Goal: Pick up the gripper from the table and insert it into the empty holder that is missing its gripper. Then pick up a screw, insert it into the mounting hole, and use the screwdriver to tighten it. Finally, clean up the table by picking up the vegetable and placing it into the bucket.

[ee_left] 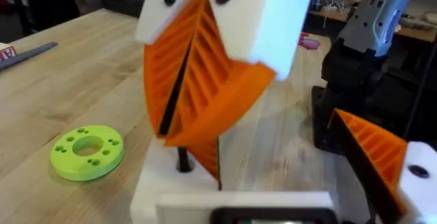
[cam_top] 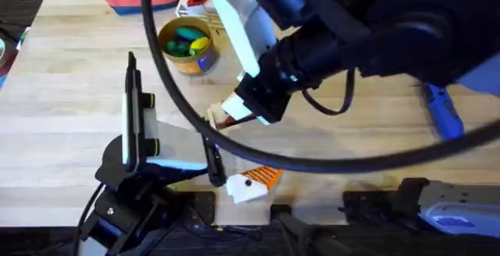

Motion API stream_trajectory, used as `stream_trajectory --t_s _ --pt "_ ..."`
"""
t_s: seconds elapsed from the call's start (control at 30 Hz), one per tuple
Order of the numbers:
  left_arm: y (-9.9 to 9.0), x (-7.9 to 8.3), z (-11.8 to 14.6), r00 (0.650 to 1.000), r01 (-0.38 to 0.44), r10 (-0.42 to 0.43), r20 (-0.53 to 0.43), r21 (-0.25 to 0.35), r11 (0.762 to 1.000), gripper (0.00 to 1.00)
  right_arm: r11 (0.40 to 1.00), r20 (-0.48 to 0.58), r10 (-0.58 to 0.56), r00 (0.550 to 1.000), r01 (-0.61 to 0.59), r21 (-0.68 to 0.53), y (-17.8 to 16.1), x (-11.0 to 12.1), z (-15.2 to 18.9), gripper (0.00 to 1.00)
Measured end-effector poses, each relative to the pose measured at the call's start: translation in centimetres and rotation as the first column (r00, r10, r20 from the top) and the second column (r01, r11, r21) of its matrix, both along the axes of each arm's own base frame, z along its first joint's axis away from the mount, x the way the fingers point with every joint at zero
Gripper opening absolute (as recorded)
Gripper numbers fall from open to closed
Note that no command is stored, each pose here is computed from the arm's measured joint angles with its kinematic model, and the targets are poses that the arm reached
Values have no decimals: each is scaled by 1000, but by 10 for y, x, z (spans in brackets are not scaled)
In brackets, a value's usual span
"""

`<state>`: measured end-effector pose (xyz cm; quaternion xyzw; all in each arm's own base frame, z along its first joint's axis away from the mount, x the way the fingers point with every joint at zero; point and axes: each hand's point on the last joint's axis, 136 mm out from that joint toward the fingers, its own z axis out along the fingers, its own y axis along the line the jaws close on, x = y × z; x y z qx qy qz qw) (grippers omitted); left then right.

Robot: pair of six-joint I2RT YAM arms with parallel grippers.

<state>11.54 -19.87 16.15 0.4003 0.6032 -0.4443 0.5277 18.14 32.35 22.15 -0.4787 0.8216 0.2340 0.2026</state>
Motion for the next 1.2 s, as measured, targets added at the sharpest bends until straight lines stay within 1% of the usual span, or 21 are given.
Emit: stream_trajectory --t_s 0.13,0.57,0.6,0.63,0.67,0.7,0.77,0.8,0.83,0.93,0.97,1.07,1.1,1.2 --pt "0 -1 -1 1000 3 -3 -9 -1 1000 986 1000 -25 -1 1000 0 -31 3 1 -13 4" --pt "0 -1 -1 1000 3 -3 -11 -1 1000 986 1000 -27 -1 1000 0 -31 4 1 -13 4" --pt "0 -1 -1 1000 3 -3 -11 -1 1000 986 1000 -30 -6 1000 5 -30 4 1 -13 45" --pt "0 -1 0 1000 3 -3 -11 -1 1000 986 1000 -31 -4 1000 3 -31 4 1 -13 189" --pt "0 -1 -1 1000 3 -3 -11 -1 1000 987 1000 -31 -3 1000 2 -31 4 1 -13 306" --pt "0 -1 -1 1000 3 -3 -11 -1 1000 986 1000 -30 -1 1000 1 -30 4 0 -12 390" --pt "0 -1 0 1000 3 -3 -8 -1 1000 986 1000 -26 -1 1000 0 -27 2 -1 -9 517" --pt "0 -1 0 1000 3 -3 -6 -1 1000 987 1000 -24 -2 1000 1 -24 1 -2 -8 605" --pt "0 -1 0 1000 3 -3 -6 0 1000 986 1000 -19 -2 1000 1 -19 0 -2 -5 671" --pt "0 -1 0 1000 3 -3 -6 0 1000 985 1000 -2 -4 1000 4 3 -2 -4 5 952" --pt "0 -1 0 1000 3 -3 -6 0 1000 986 1000 7 -3 1000 3 11 -4 -4 9 982" --pt "0 -1 0 1000 3 -3 -6 0 1000 986 999 27 -9 1000 8 38 -9 -5 21 992" --pt "0 -1 0 1000 3 -3 -3 1 1000 986 997 55 -34 998 30 77 -22 -4 39 992" --pt "0 -1 0 1000 3 -3 -2 1 1000 986 991 83 -70 994 60 116 -41 -5 59 994"
